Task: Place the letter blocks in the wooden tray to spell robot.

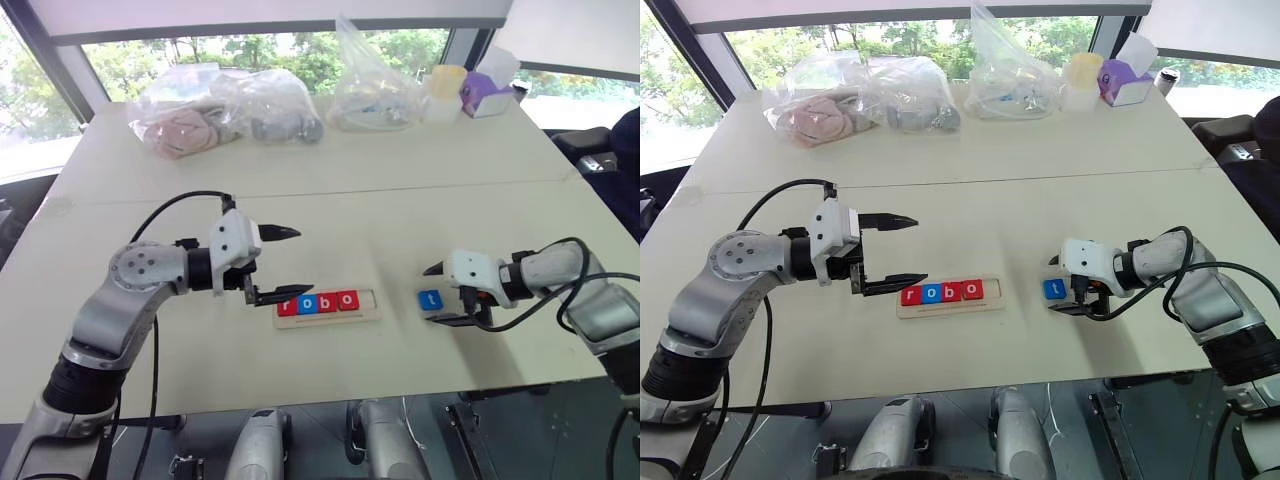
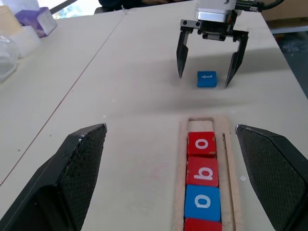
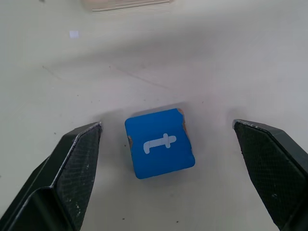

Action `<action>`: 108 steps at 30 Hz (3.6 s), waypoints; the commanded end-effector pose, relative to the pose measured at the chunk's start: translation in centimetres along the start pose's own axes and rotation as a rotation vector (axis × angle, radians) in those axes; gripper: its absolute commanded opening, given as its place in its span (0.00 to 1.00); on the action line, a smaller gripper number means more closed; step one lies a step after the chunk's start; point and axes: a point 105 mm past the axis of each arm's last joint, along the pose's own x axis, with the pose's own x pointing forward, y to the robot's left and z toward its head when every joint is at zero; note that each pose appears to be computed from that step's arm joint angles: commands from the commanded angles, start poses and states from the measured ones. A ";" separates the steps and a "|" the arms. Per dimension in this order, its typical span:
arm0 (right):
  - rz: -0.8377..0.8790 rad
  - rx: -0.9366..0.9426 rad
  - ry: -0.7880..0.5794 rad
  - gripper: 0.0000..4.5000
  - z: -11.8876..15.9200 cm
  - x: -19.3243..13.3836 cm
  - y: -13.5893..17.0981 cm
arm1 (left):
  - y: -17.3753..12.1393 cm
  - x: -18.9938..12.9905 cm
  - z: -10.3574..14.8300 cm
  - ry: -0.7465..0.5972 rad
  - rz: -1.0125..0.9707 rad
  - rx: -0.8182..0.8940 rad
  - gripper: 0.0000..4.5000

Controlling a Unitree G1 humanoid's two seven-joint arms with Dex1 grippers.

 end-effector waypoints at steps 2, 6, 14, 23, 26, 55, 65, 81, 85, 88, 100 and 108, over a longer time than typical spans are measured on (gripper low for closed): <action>-0.007 -0.006 0.019 0.99 -0.7 -0.1 -0.5 | 0.0 -0.1 0.8 -0.013 0.007 0.039 1.00; 0.005 0.009 0.030 0.94 -1.4 -0.2 -0.3 | 0.1 -0.2 0.9 -0.012 0.008 0.041 1.00; 0.015 0.033 0.028 0.25 -1.3 -0.6 -0.6 | -0.3 -1.1 0.6 0.013 -0.027 0.032 1.00; 0.038 0.002 -0.170 0.25 5.6 0.0 -0.8 | -1.2 -2.5 0.1 0.061 -0.067 0.025 1.00; 0.087 -0.040 -0.221 0.25 8.1 1.4 0.2 | -1.2 -2.7 -0.1 0.070 -0.066 0.024 1.00; 0.153 -0.076 -0.165 0.25 8.0 5.0 0.0 | -1.1 -2.3 0.6 0.050 -0.032 0.035 1.00; 0.165 -0.089 -0.165 0.25 8.4 5.3 0.1 | -1.1 -2.3 0.6 0.049 -0.018 0.032 1.00; 0.176 -0.047 -0.178 0.25 8.6 5.2 0.3 | -0.9 -2.0 0.7 0.042 -0.015 0.037 1.00; 0.174 -0.043 -0.181 0.70 8.7 5.3 0.2 | -0.8 -2.0 0.7 0.041 -0.013 0.036 1.00; 0.157 -0.063 -0.182 0.99 8.9 5.4 -0.1 | -0.9 -2.0 0.7 0.040 -0.011 0.035 1.00; 0.046 -0.043 -0.192 0.99 8.9 2.9 -2.4 | -0.8 -1.8 0.7 0.034 -0.005 0.034 1.00; -0.083 0.068 -0.175 0.99 6.8 -1.2 -2.3 | -1.4 -3.0 -0.1 0.072 0.008 -0.012 1.00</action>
